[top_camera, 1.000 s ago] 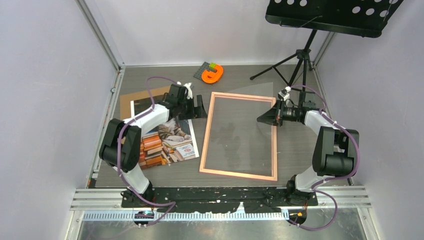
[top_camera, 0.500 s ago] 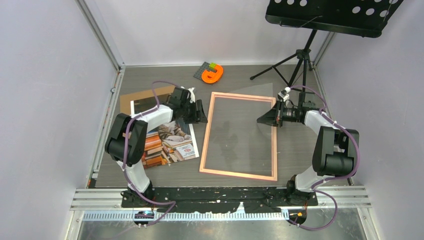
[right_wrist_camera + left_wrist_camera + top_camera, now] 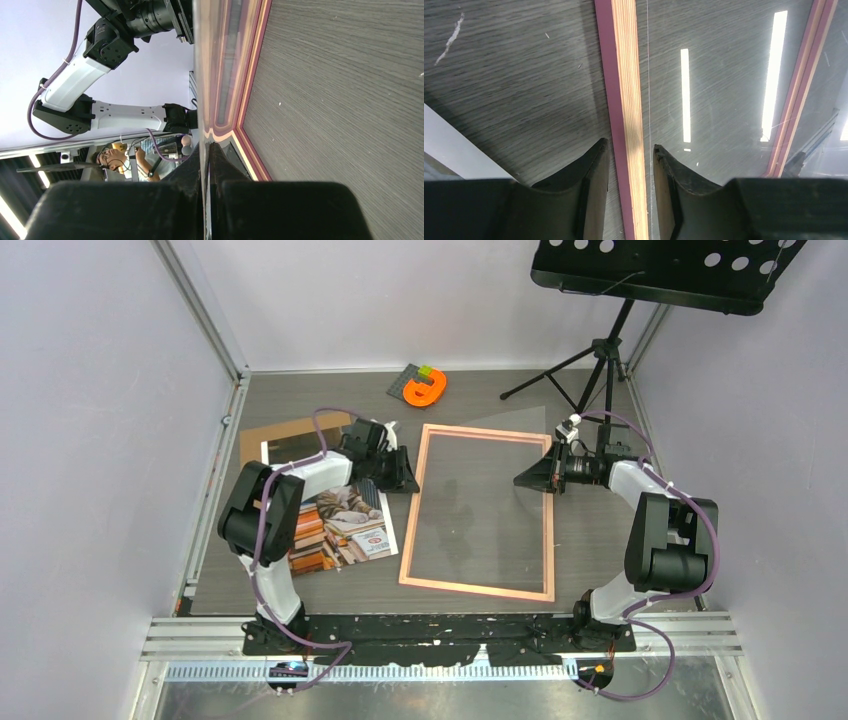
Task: Put the photo into the frame
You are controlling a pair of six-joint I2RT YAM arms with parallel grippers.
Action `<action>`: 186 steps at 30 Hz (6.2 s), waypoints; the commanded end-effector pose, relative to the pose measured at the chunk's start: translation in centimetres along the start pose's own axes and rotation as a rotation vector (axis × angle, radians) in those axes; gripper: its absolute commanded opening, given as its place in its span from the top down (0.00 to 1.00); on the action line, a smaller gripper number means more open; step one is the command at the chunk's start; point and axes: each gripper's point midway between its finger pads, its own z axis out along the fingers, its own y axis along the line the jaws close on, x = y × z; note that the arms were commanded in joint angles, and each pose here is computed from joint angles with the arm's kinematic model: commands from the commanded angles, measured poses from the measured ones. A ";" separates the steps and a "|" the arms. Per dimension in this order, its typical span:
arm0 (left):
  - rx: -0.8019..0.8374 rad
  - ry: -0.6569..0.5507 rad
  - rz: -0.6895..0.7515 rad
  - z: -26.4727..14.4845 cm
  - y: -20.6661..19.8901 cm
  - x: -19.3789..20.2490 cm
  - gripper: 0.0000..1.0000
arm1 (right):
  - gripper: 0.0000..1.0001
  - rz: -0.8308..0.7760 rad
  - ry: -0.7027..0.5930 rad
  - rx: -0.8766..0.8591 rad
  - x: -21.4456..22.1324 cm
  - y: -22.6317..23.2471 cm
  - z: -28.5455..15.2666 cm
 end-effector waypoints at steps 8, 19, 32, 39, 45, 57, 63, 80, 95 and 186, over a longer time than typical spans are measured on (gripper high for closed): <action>0.042 -0.009 0.015 0.5 -0.7 -0.3 0.73 | 0.94 -0.062 -0.009 -0.024 -1.0 1.2 -0.3; 0.039 -0.001 0.009 0.7 -0.5 -0.2 0.78 | 0.94 -0.063 -0.009 -0.023 -1.0 1.1 -0.3; 0.039 0.003 0.009 0.8 -0.4 -0.1 0.86 | 0.94 -0.062 0.004 -0.014 -1.1 0.7 -0.2; 0.032 0.001 0.011 0.8 -0.4 -0.2 0.88 | 0.94 -0.062 0.012 -0.007 -1.2 0.3 -0.2; 0.029 0.000 0.012 0.7 -0.3 -0.1 0.89 | 0.94 -0.068 0.033 -0.002 -1.2 0.0 -0.1; 0.022 0.005 0.009 0.8 -0.1 0.0 0.90 | 0.94 -0.095 0.046 0.005 -1.4 -0.1 -0.1; 0.022 0.000 0.011 0.8 -0.1 -0.1 0.90 | 0.94 -0.119 0.047 0.003 -1.5 0.0 -0.1; 0.018 0.002 0.010 0.8 0.0 -0.1 0.94 | 0.94 -0.171 0.039 0.000 -1.9 0.2 0.6; 0.017 0.005 0.010 0.8 0.0 -0.1 0.97 | 0.94 -0.174 0.018 0.018 -2.6 -0.5 1.0; -0.058 -0.002 0.053 1.6 0.5 0.7 1.00 | 0.95 0.107 -0.194 -0.043 -2.5 -1.5 0.2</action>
